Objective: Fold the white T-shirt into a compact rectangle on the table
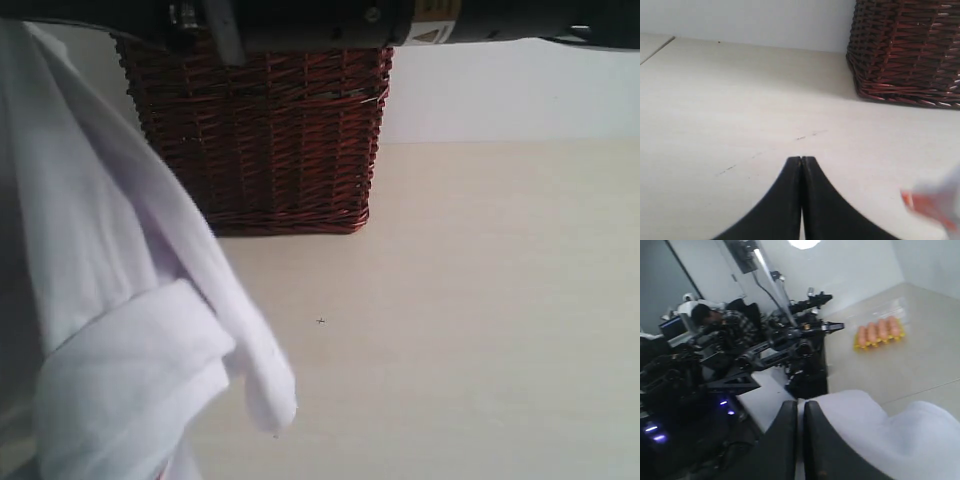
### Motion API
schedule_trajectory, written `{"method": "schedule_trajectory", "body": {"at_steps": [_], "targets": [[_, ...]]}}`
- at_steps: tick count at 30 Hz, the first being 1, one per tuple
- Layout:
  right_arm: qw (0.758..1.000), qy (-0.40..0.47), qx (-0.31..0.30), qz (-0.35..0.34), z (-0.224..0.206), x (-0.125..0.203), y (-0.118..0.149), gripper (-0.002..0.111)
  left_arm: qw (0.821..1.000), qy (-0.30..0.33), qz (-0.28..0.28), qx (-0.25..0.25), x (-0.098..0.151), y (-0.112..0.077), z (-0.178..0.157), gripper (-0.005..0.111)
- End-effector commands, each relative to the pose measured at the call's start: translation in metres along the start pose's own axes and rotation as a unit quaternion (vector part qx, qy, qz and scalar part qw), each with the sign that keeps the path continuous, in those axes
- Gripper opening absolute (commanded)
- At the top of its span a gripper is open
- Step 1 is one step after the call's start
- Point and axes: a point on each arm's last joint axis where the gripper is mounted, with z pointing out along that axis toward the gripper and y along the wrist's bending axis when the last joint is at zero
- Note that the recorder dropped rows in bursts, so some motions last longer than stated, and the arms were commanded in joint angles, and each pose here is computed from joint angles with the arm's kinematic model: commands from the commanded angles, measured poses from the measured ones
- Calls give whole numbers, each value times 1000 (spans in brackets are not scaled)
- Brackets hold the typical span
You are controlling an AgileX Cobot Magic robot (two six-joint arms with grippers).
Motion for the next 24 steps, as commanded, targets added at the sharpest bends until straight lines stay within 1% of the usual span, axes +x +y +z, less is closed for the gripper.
{"method": "schedule_trajectory", "body": {"at_steps": [1, 2, 3, 4, 5, 6, 7, 9, 11, 13, 14, 16, 18, 20, 23, 24], "targets": [[998, 8, -60, -9, 4, -2, 36, 0, 1000, -9, 1, -1, -2, 0, -1, 0], [999, 10, -37, -13, 5, -2, 34, 0, 1000, -9, 1, -1, -2, 0, -1, 0], [1000, 10, -2, -11, 5, -2, 29, 0, 1000, -9, 1, -1, -2, 0, -1, 0], [998, 10, 60, -5, 4, -2, 18, 0, 1000, -9, 1, -1, -2, 0, -1, 0], [991, 8, 133, -1, 2, -2, 4, 0, 1000, -9, 1, -1, -2, 0, -1, 0], [980, 11, 198, 0, 0, 0, -11, 0, 1000, -9, 1, -1, -2, 0, -1, 0], [970, 23, 243, 15, 0, 6, -26, 0, 1000, -9, 1, -1, -2, 0, -1, 0], [962, 34, 266, 50, 3, 19, -48, 0, 1000, -9, 1, -1, -2, 0, -1, 0], [960, 70, 260, 81, 10, 40, -71, 0, 1000, -9, 1, -1, -2, 0, -1, 0], [953, 91, 270, 105, 14, 57, -93, 0, 1000, -9, 1, -1, -2, 0, -1, 0], [948, 102, 282, 107, 16, 66, -105, 1, 1000, -9, 1, -1, -2, 0, -1, 0], [941, 116, 302, 99, 15, 78, -123, 5, 1000, -9, 1, -1, -2, 0, -1, 0], [933, 118, 326, 101, 11, 84, -137, 17, 1000, -9, 1, -1, -2, 0, -1, 0], [930, 118, 336, 94, 4, 83, -144, 32, 1000, -9, 1, -1, -2, 0, -1, 0], [929, 100, 346, 78, -7, 69, -142, 52, 1000, -9, 1, -1, -2, 0, -1, 0], [930, 93, 348, 74, -11, 64, -139, 56, 1000, -9, 1, -1, -2, 0, -1, 0]]}}
